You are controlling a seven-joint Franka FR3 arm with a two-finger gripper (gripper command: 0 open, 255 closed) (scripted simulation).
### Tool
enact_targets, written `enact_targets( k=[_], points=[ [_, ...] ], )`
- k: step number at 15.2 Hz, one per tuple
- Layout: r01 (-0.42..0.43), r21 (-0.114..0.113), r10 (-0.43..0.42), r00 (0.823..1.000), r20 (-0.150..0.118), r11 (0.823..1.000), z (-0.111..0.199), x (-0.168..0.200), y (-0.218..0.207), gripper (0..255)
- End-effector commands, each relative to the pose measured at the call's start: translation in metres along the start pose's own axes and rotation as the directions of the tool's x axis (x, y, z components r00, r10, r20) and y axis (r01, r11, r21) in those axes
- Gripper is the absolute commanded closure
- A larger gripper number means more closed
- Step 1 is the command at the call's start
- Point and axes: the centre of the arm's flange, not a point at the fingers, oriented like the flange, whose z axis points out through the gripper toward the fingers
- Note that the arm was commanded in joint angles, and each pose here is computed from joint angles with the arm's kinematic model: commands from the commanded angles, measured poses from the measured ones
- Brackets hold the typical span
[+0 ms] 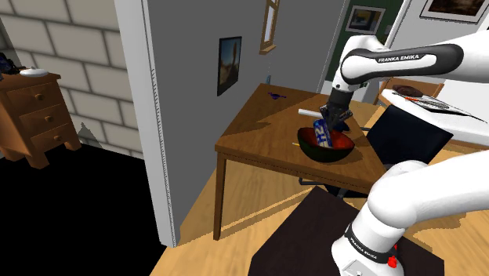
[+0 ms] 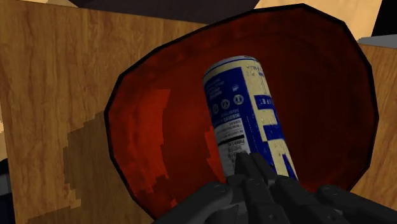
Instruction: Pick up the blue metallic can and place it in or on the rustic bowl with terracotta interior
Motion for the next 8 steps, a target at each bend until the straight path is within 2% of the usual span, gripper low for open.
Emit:
enact_targets(
  k=[1, 2, 3, 4, 5, 8],
  points=[
    [0.0, 0.0, 0.0, 1.0, 0.0, 1.0, 0.0, 0.0, 0.0, 255],
    [0.0, 0.0, 0.0, 1.0, 0.0, 1.0, 0.0, 0.0, 0.0, 0],
    [0.122, -0.012, -0.121, 0.961, -0.25, 0.992, 0.007, -0.05, -0.002, 0],
    [0.236, -0.054, -0.232, 0.846, -0.48, 0.97, 0.027, -0.097, 0.001, 0],
    [0.241, -0.057, -0.238, 0.838, -0.491, 0.969, 0.028, -0.099, 0.002, 0],
    [0.241, -0.057, -0.238, 0.838, -0.491, 0.969, 0.042, -0.092, 0.0, 0]
  ],
)
